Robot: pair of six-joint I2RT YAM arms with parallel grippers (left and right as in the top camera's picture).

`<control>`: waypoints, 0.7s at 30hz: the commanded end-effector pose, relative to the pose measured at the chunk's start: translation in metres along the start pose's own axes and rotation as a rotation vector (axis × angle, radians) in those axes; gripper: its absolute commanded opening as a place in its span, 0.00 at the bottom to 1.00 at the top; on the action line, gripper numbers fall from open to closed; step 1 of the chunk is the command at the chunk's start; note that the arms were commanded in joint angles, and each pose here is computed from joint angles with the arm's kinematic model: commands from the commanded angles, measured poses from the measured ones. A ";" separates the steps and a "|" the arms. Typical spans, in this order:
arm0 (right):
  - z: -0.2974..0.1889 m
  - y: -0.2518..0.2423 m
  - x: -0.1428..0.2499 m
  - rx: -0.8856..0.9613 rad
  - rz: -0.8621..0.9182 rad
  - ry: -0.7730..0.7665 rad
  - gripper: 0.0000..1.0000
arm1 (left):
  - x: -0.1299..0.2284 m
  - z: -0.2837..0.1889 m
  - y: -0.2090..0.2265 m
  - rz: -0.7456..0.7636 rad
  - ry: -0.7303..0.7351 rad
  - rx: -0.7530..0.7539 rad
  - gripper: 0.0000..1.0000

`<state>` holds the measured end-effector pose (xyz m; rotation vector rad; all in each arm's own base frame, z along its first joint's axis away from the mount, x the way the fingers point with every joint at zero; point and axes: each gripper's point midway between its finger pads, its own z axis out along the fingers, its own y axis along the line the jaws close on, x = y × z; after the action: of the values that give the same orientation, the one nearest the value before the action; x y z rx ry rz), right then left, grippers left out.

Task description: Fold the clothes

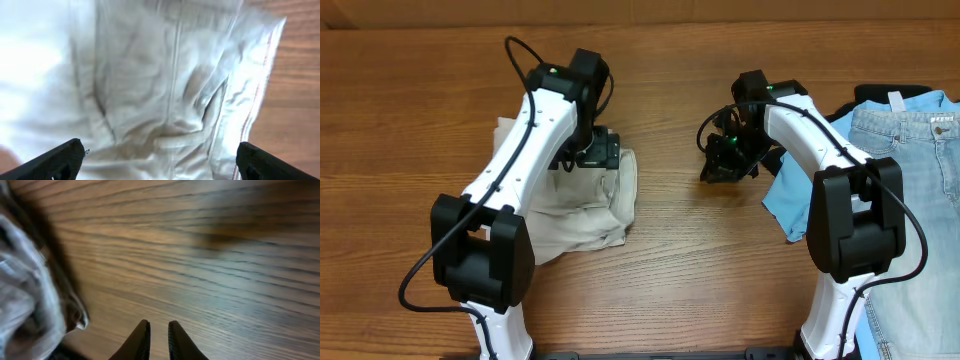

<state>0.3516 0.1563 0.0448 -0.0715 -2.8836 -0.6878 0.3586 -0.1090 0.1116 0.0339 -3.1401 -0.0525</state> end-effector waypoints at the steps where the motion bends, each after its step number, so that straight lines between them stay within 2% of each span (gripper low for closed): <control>1: -0.002 0.028 0.002 -0.145 -0.121 0.017 0.17 | -0.016 -0.048 0.021 -0.051 -0.077 -0.012 1.00; 6: -0.015 0.071 0.010 -0.385 -0.279 0.015 0.16 | -0.016 -0.087 0.070 -0.113 -0.097 -0.089 1.00; 7: -0.022 0.087 0.013 -0.460 -0.331 0.007 0.16 | -0.015 -0.087 0.077 -0.116 -0.088 -0.090 0.93; 9: -0.035 0.116 0.020 -0.585 -0.417 -0.013 0.13 | -0.013 -0.078 0.092 -0.151 -0.055 -0.087 0.43; 10: -0.040 0.128 0.023 -0.628 -0.453 -0.021 0.12 | -0.011 -0.073 0.096 -0.163 -0.039 -0.085 0.28; 11: -0.044 0.146 0.029 -0.682 -0.504 -0.027 0.10 | -0.007 -0.062 0.100 -0.182 -0.007 -0.072 0.08; 12: -0.045 0.153 0.031 -0.694 -0.520 -0.027 0.09 | -0.005 -0.056 0.101 -0.189 0.009 -0.062 0.04; 15: -0.026 0.177 0.041 -0.665 -0.547 0.001 0.09 | 0.006 -0.019 0.097 -0.181 0.092 0.003 0.04; 18: 0.011 0.180 0.046 -0.497 -0.527 0.018 0.09 | 0.023 0.022 0.097 -0.176 0.165 0.010 0.04; 21: 0.064 0.174 0.057 -0.294 -0.384 0.077 0.11 | 0.045 0.072 0.111 -0.192 0.212 -0.044 0.08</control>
<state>0.3067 0.3306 0.1068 0.6535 -2.6148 -1.4152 0.3342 -0.0048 0.0789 0.3365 -2.9696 -0.0869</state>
